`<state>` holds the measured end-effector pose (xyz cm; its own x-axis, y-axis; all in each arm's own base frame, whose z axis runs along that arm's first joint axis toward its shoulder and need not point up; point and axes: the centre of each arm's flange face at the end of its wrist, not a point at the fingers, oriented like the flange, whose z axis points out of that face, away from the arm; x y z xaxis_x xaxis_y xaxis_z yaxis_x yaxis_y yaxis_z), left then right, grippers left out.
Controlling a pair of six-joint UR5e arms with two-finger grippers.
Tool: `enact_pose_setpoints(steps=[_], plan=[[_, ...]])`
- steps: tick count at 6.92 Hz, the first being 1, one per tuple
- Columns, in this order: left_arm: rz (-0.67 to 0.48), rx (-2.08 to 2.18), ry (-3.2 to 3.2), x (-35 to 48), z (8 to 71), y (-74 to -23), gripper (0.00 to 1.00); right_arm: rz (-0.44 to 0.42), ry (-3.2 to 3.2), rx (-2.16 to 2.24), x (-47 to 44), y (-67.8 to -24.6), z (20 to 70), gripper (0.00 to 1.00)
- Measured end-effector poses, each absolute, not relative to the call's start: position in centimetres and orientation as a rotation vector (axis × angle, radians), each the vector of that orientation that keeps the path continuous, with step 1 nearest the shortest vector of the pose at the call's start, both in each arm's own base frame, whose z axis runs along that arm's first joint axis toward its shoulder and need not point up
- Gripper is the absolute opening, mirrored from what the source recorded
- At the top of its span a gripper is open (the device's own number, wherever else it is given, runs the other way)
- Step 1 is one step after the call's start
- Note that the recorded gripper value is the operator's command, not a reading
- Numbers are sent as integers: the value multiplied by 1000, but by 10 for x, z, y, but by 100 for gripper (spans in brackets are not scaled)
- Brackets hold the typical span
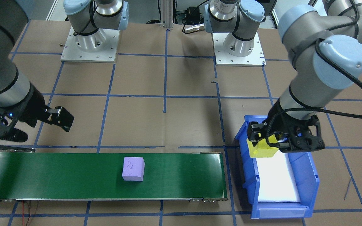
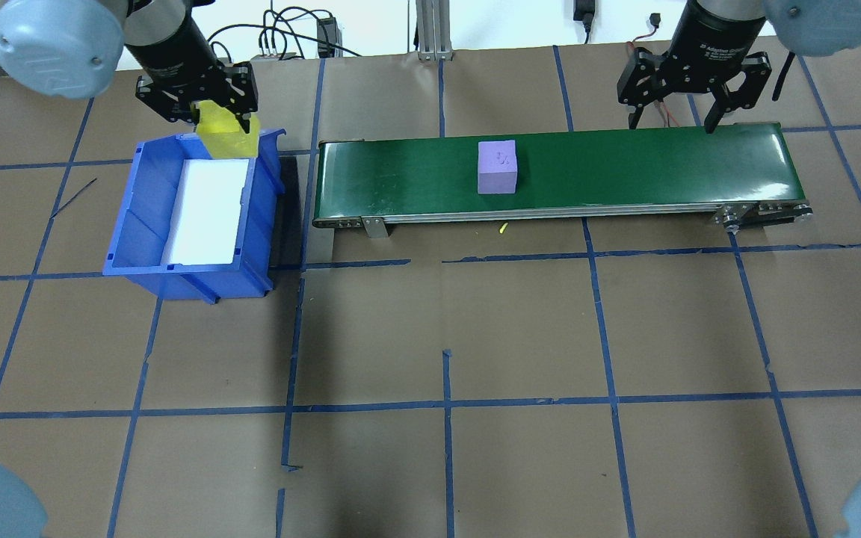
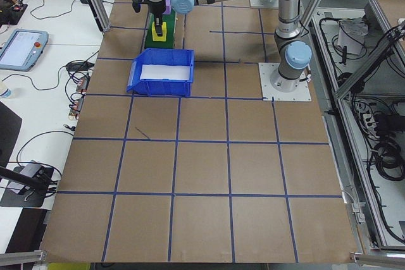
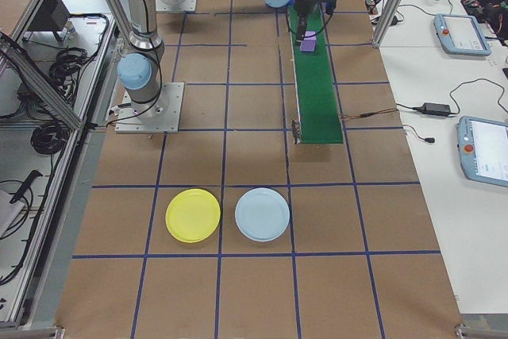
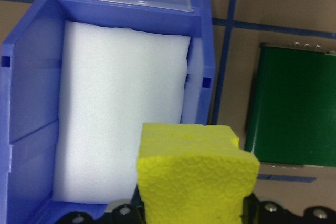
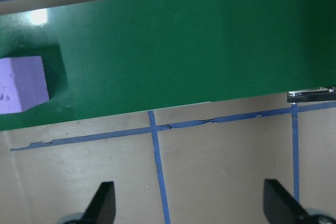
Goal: Move block left to right into plate
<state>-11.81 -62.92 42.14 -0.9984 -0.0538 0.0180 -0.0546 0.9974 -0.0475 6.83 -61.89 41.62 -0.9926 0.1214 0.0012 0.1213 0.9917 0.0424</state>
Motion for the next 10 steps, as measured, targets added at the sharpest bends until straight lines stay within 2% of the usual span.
enact_pose_setpoints(steps=[2,4,6,7,8,9,10], plan=[[48,0,-3078,-181,393,-636,12,62,3095,121,33,-647,374,100],[66,-45,-3054,-215,343,-656,14,108,3054,99,10,-642,346,100],[55,-61,-3051,-224,305,-662,22,131,3049,93,8,-636,336,100],[57,-66,-3048,-226,289,-663,39,113,3053,90,8,-636,337,100],[43,-71,-3050,-226,277,-660,84,87,3058,89,7,-636,339,100],[41,-78,-3052,-226,270,-656,96,54,3063,82,7,-637,341,100],[65,-91,-3052,-226,273,-655,100,10,3067,71,7,-640,341,100]])
